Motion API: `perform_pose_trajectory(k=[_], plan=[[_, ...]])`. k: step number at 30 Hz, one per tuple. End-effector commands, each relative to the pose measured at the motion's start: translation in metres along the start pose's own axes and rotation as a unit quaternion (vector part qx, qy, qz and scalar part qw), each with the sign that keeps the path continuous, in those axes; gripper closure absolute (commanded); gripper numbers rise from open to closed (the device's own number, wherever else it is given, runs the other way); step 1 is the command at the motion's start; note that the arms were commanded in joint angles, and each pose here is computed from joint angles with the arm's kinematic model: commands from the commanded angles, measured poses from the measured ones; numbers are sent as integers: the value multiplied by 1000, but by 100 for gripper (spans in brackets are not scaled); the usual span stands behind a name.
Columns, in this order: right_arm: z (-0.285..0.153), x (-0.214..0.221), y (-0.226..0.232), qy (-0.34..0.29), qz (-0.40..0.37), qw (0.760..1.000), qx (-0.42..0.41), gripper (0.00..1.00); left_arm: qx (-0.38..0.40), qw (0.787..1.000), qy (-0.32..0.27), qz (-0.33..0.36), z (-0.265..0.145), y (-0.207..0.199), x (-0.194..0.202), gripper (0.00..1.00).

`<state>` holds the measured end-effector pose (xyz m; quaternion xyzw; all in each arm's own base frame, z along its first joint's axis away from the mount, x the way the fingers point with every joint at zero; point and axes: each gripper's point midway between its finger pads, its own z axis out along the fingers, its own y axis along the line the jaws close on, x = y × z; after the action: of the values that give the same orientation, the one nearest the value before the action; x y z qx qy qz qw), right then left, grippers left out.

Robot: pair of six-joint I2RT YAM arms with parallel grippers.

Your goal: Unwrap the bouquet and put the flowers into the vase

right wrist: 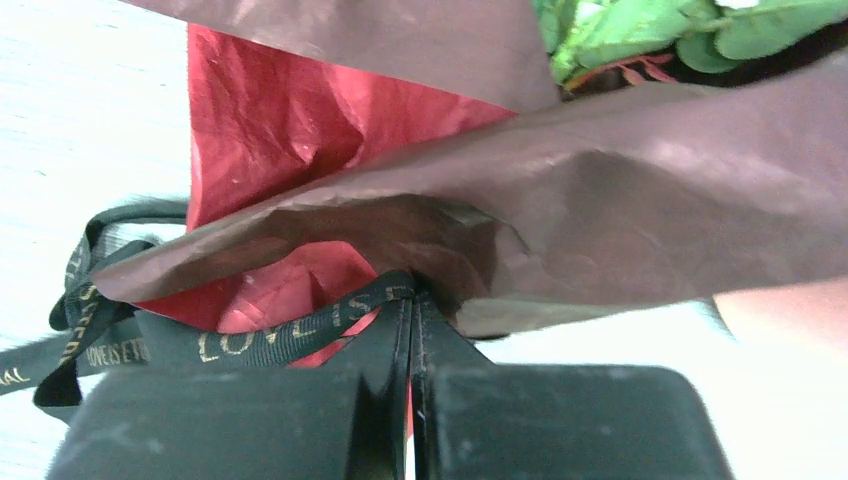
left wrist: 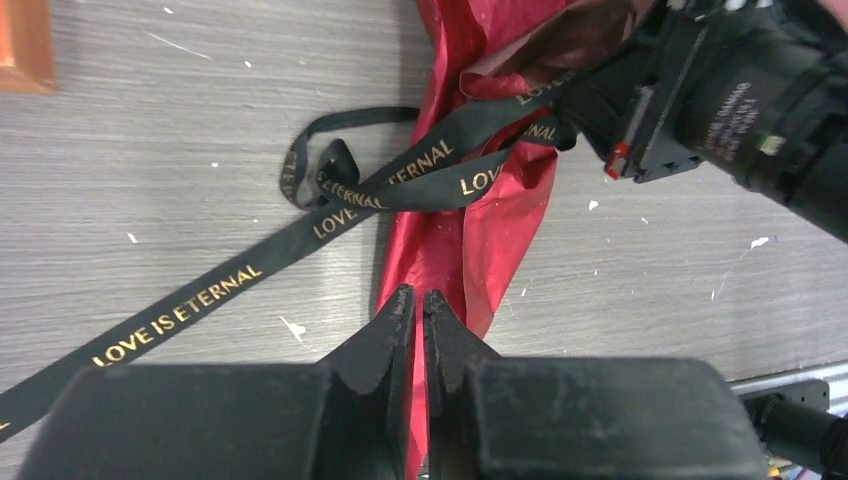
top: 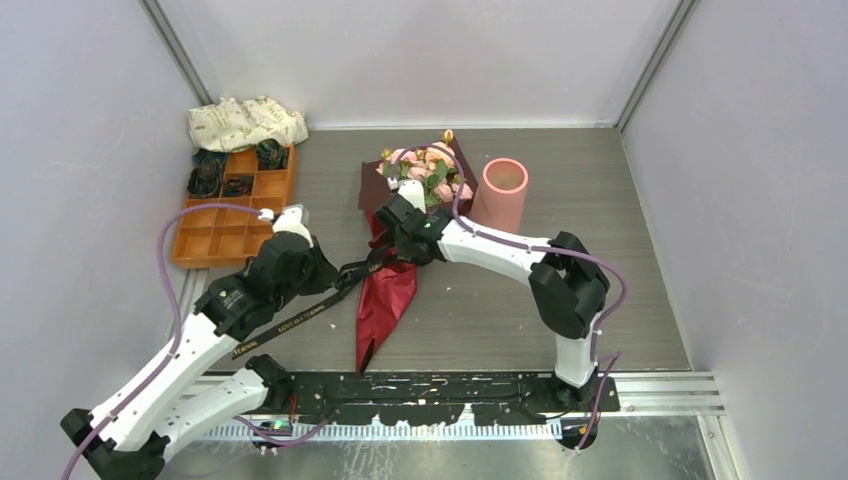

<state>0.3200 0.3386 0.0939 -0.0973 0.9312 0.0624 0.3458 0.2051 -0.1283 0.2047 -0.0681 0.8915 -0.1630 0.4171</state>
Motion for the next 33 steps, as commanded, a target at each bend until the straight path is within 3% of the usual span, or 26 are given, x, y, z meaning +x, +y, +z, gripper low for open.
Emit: perform_pose_trajectory(k=[1, 11, 18, 28, 33], plan=[[-49, -40, -18, -72, 42, 997, 4, 99, 57, 998, 2, -13, 20, -30, -1, 90], [-111, -31, -58, -124, 121, 985, -14, 99, 118, 993, 27, 8, 62, -70, 5, 79], [-136, -31, -74, -140, 137, 980, -18, 99, 139, 989, 48, 22, 82, -91, 7, 77], [-213, -67, -96, -209, 158, 964, -52, 99, 131, 989, 69, 29, 102, -94, 17, 75], [-224, -66, -111, -220, 158, 962, -34, 99, 147, 984, 95, 33, 104, -103, 26, 76]])
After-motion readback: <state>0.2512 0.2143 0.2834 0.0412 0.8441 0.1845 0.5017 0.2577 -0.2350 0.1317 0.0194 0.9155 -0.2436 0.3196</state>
